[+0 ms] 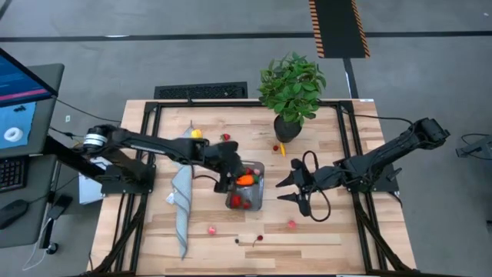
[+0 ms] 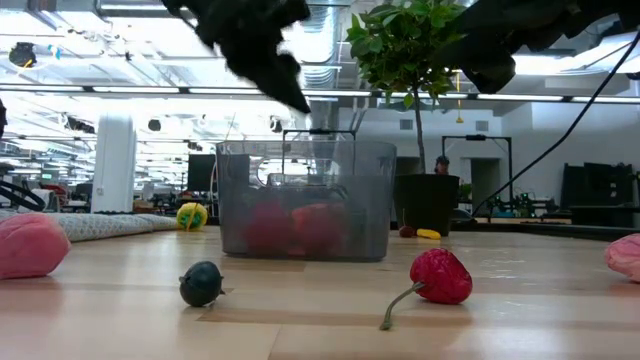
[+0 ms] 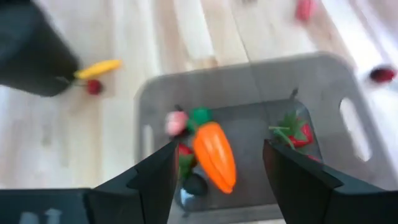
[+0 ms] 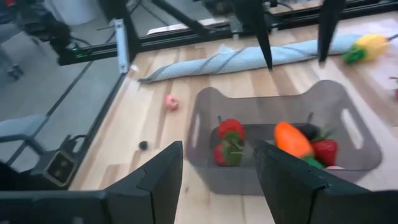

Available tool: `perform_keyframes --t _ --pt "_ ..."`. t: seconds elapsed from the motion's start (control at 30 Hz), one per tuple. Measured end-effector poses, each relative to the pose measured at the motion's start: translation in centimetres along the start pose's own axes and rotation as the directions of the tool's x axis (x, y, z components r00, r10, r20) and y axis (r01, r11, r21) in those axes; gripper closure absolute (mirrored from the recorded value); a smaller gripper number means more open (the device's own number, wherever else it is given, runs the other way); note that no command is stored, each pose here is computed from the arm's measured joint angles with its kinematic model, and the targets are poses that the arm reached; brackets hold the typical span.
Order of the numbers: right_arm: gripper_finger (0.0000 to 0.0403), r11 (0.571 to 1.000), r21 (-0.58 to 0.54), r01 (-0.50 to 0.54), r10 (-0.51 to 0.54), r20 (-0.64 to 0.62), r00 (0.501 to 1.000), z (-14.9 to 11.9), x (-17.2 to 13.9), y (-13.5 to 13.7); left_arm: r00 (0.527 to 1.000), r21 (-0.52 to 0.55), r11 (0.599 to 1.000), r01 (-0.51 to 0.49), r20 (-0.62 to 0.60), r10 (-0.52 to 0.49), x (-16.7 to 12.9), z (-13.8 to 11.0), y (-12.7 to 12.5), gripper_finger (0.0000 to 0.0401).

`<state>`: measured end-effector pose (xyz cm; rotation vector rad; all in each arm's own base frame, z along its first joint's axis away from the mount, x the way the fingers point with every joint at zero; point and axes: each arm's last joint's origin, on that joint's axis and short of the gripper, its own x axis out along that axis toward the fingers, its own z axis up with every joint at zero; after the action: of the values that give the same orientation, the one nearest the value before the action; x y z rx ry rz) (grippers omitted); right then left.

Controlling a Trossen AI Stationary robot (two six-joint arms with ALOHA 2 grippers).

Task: Pick and placing Produce into tupperware
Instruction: Put the right peach into the bin

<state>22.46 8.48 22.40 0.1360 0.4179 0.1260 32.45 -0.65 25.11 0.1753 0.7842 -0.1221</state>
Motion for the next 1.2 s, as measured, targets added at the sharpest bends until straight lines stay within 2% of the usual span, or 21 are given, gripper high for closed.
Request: perform_keyframes --t 0.23,0.4,0.57,0.87,0.93,1.07,1.2 --pt "0.0182 0.999 -0.031 -0.009 0.011 0.041 0.999 0.8 -1.6 0.1 0.979 -0.061 0.998 -0.01 0.202 0.022 -7.2 1.3 -0.1 0.0186" --pt "0.0182 0.993 -0.103 -0.059 0.074 0.141 0.987 2.2 -4.9 0.5 0.949 -0.066 0.998 0.004 0.314 0.017 -11.4 1.0 -1.2 0.0189" --pt "0.0182 0.981 -0.152 -0.123 0.153 0.203 0.967 2.7 -8.2 1.1 0.922 -0.077 0.997 0.017 0.386 0.014 -14.1 -0.5 -2.7 0.0189" --pt "0.0182 0.959 -0.206 -0.194 0.241 0.233 0.942 2.1 -11.7 1.6 0.861 0.007 0.999 0.037 0.507 -0.036 -15.6 -3.5 -6.5 0.0189" --pt "0.0182 0.962 -0.215 -0.166 0.222 0.273 0.936 1.6 -12.4 1.6 0.834 0.026 0.999 0.027 0.551 -0.037 -15.7 -4.3 -7.2 0.0189" --pt "0.0182 0.984 -0.173 -0.051 0.103 0.307 0.946 -0.3 -12.7 0.8 0.782 0.03 0.999 0.035 0.621 -0.046 -15.4 -6.8 -7.8 0.0189" --pt "0.0182 0.989 -0.124 -0.077 0.112 0.312 0.943 -2.5 -12.2 0.3 0.728 0.011 0.999 0.039 0.684 -0.036 -14.9 -9.1 -8.1 0.0189"
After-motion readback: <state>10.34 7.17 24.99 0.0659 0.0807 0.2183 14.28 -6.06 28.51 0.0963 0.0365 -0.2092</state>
